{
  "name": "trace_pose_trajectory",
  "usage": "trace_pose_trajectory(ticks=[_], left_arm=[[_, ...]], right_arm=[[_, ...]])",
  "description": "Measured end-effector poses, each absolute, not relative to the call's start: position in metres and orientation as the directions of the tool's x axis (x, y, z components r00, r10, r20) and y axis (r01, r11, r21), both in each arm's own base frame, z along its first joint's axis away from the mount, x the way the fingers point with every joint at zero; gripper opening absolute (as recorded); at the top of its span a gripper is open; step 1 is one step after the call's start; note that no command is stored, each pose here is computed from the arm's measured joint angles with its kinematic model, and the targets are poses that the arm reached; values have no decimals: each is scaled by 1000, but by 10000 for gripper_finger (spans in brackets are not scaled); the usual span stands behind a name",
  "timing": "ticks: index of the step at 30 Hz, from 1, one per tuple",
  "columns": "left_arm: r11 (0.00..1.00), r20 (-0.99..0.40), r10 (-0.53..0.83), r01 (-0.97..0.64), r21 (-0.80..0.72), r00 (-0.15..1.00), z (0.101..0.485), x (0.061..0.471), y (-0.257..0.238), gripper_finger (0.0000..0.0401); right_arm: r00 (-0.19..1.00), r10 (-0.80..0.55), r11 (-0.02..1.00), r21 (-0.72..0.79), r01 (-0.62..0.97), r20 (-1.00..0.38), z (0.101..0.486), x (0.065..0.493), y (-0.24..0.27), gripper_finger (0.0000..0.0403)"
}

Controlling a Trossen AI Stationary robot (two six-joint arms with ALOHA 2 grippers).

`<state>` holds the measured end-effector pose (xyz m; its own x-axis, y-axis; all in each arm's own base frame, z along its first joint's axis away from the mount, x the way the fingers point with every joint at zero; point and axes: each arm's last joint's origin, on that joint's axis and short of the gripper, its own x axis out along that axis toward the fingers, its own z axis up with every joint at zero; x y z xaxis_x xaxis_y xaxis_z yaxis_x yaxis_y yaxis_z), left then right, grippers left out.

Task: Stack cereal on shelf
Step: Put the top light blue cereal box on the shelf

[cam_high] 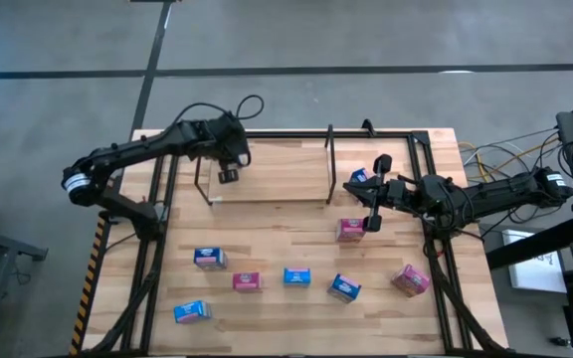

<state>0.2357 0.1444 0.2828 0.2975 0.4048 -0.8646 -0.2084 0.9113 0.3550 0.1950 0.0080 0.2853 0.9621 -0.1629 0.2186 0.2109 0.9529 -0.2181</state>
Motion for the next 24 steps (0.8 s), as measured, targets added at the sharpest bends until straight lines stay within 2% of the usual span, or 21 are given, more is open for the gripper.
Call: trace_pose_trajectory(ticks=[20, 24], left_arm=[[908, -877, 405, -228, 352, 257, 279, 228, 152, 0], [886, -870, 444, -246, 392, 214, 277, 226, 153, 0]], right_arm=[[962, -163, 953, -218, 211, 218, 285, 195, 8, 9], [962, -163, 953, -218, 211, 218, 285, 195, 8, 9]])
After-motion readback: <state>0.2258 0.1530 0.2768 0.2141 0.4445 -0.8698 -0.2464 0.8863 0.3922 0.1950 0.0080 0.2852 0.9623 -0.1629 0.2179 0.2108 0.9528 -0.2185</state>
